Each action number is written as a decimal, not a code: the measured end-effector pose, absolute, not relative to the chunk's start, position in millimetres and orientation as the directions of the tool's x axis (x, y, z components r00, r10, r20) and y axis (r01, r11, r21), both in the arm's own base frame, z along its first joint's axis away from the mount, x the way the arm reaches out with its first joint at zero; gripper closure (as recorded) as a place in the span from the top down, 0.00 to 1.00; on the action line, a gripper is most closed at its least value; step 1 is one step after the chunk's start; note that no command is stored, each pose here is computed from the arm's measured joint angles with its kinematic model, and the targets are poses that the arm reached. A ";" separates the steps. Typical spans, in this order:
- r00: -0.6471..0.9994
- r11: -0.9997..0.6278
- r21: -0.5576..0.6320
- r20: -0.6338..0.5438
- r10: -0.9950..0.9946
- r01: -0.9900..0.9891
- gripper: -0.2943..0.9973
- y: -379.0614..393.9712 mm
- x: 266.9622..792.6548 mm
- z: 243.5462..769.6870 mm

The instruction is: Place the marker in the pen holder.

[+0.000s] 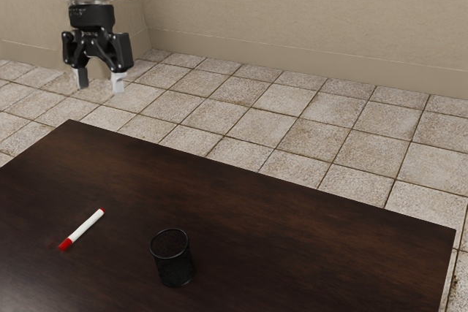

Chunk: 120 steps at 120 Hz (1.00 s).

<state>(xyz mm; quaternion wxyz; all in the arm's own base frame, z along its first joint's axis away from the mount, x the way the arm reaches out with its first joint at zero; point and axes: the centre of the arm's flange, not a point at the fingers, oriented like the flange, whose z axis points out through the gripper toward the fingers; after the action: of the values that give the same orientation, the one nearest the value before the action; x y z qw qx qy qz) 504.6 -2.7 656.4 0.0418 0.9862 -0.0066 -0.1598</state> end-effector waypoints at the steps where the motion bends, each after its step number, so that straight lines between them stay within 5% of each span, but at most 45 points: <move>1: 0.953 -0.996 0.084 -0.302 -0.025 0.001 0.77 -2.7 506.2 657.0; 14: 0.981 -0.997 0.081 -0.192 -0.012 0.004 0.77 -3.3 524.1 653.3; 72: 0.972 -0.997 0.075 -0.235 0.012 0.030 0.77 -13.8 535.0 481.5; 120: 0.943 -0.970 0.069 -0.262 0.207 0.232 0.77 59.9 446.6 409.7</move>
<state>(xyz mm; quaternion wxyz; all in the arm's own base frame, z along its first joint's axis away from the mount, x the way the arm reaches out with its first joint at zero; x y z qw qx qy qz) 446.6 59.9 409.7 0.0496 0.9843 0.1115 -0.1272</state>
